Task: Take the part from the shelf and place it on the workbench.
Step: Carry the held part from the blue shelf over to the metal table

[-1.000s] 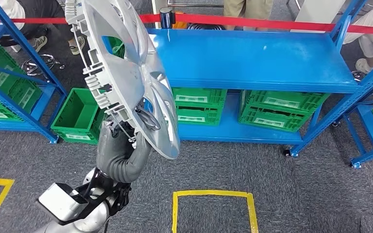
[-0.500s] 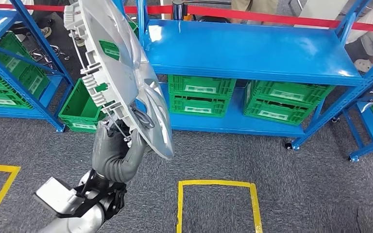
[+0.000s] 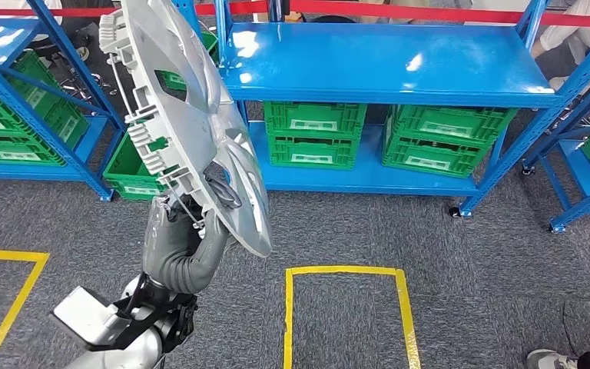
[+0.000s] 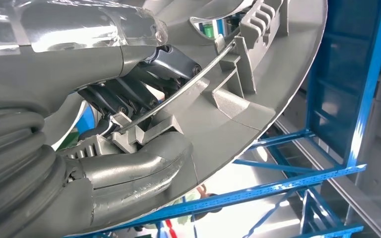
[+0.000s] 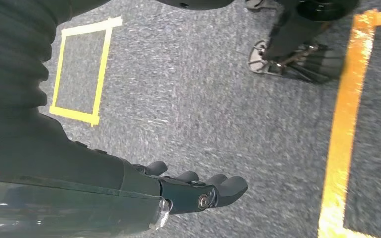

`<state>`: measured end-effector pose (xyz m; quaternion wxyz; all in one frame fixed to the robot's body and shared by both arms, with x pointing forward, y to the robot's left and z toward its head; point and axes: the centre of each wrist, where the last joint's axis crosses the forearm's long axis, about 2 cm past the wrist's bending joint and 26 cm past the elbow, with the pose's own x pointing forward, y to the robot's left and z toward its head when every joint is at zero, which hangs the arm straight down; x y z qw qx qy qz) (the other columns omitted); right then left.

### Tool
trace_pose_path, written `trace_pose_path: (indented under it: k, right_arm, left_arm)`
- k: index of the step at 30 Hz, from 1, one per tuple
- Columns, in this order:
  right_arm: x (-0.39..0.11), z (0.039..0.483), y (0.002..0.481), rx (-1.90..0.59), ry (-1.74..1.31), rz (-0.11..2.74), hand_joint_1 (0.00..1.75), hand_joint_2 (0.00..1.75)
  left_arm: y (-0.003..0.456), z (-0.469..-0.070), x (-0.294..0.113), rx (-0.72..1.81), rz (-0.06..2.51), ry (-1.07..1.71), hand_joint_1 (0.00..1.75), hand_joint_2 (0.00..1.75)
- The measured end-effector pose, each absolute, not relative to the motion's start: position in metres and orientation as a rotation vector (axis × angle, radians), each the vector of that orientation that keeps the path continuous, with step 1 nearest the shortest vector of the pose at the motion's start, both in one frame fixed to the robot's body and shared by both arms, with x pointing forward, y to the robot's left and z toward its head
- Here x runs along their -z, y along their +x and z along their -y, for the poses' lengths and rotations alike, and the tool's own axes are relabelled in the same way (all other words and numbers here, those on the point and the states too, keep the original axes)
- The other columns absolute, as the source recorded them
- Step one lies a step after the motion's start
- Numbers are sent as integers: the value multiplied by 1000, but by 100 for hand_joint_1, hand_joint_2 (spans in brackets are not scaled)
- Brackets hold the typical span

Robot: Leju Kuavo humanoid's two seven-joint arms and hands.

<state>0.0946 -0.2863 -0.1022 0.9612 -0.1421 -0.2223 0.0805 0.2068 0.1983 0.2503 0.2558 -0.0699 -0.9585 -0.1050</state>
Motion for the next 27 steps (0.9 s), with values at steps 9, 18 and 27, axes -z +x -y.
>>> trace_pose_path:
  k: [9,18,27]
  right_arm:
    - [103,287,92,-163,-290,447,0,175]
    - [102,286,94,-132,-316,450,0,175]
    - [102,280,94,-111,-317,477,0,175]
  left_arm:
    - [207,-199,-251,286,2605,-189,175,175]
    - [214,-198,-256,287,2641,-231,175,175]
    - [225,-198,-260,313,2666,-252,175,175]
